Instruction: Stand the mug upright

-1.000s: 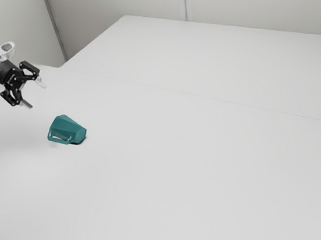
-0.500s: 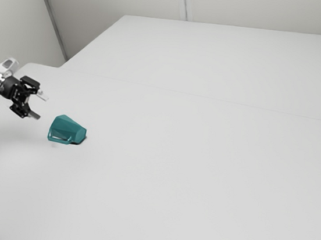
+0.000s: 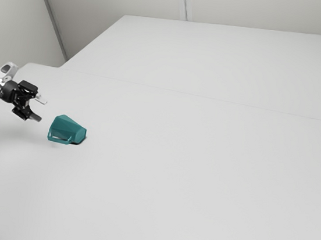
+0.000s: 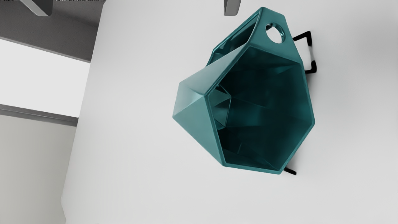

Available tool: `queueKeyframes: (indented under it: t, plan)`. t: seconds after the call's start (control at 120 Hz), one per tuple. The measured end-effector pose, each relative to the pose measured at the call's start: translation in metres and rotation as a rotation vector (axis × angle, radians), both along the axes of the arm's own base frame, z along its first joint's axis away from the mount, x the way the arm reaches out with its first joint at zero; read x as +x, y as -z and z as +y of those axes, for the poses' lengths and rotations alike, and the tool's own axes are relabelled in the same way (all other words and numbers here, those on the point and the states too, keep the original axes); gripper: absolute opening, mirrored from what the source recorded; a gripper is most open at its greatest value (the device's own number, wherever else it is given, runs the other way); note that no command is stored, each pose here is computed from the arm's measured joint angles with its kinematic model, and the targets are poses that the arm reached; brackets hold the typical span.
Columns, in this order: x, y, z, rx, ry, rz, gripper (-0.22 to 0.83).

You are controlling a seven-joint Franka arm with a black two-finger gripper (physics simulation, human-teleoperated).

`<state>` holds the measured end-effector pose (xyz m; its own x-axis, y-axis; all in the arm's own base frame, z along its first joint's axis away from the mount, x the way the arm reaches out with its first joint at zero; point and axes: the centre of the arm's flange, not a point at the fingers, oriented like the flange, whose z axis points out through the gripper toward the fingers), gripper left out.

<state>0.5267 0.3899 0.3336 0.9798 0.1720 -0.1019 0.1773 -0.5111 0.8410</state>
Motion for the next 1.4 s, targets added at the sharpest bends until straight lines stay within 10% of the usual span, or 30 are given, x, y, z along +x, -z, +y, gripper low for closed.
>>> queueKeyframes:
  t: [1.4]
  plan:
    - [0.053,0.060,-0.028,-0.045,0.092,-0.103,0.61]
